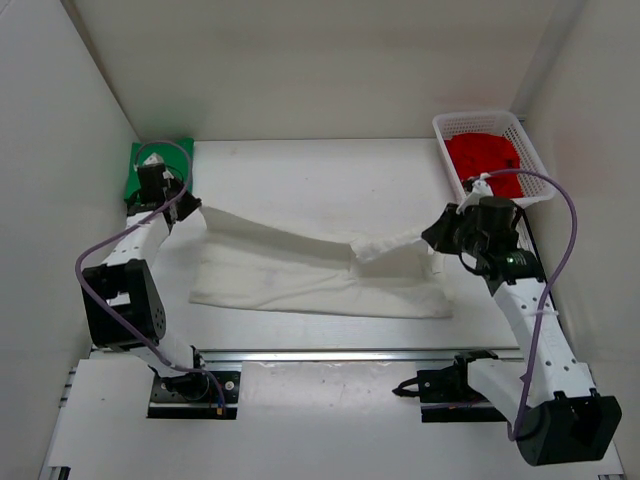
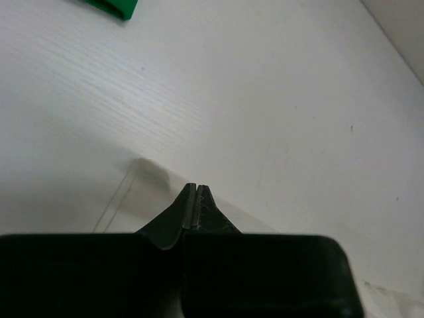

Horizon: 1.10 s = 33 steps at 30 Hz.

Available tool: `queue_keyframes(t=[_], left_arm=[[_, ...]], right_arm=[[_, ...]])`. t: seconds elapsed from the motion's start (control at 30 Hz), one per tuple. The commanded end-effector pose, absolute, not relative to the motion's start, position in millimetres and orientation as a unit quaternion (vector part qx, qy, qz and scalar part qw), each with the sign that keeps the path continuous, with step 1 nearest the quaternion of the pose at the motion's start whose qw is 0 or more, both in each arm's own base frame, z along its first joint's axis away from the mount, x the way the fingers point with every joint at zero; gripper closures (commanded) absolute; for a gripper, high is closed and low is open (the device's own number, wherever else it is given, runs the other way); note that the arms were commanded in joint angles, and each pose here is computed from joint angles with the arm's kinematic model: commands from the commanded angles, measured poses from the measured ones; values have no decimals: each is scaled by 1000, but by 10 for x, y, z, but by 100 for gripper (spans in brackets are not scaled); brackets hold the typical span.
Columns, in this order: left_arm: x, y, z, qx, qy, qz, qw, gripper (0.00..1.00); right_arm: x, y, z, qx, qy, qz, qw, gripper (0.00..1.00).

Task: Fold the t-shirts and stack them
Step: Grap the side of the flattened tshirt furthest away from the robot with both arms, then fold the other side of the tshirt into a rectangle

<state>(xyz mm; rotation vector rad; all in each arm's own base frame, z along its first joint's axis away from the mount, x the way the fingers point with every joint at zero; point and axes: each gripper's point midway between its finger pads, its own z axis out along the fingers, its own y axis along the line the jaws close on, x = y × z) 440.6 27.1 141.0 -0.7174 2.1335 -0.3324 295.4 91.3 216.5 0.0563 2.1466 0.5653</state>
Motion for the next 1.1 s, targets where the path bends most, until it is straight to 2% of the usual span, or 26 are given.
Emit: queue_keyframes(t=[0.0, 0.33, 0.4, 0.47, 0.53, 0.6, 0.67, 0.8, 0.87, 0.9, 1.03, 1.07], left_arm=[[4249, 237, 1353, -288, 849, -143, 420, 100], [3789, 235, 618, -286, 895, -96, 329, 98], [3720, 275, 530, -308, 891, -110, 314, 86], [3718, 276, 573, -329, 879, -138, 317, 70], [3741, 317, 799, -334, 863, -141, 351, 56], [3788, 294, 1030, -328, 849, -129, 393, 51], [3802, 228, 1346, -317, 828, -137, 441, 53], [3792, -193, 1662, -258, 822, -176, 476, 57], [3706, -468, 1708, -225, 823, -199, 482, 60], [3666, -697, 1725, -201, 826, -220, 479, 61], [3260, -1396, 1551, -132, 833, -286, 454, 61], [3165, -1535, 1550, -113, 828, -302, 459, 61]], right_arm=[[2724, 874, 1758, 36, 884, 222, 409, 100], [2214, 775, 986, 91, 914, 203, 339, 100], [2180, 756, 945, 99, 917, 190, 337, 99], [2183, 722, 965, 96, 920, 168, 340, 100], [2171, 647, 971, 101, 924, 145, 339, 99], [2177, 649, 1044, 97, 920, 155, 346, 91], [2212, 650, 1215, 92, 913, 154, 366, 82], [2268, 792, 1658, 50, 897, 141, 415, 77], [2275, 1018, 1789, 19, 891, 168, 422, 86], [2244, 1166, 1767, 0, 892, 182, 414, 100], [2117, 1839, 1398, -50, 893, 235, 381, 98], [2112, 2028, 1398, -51, 884, 258, 386, 89]])
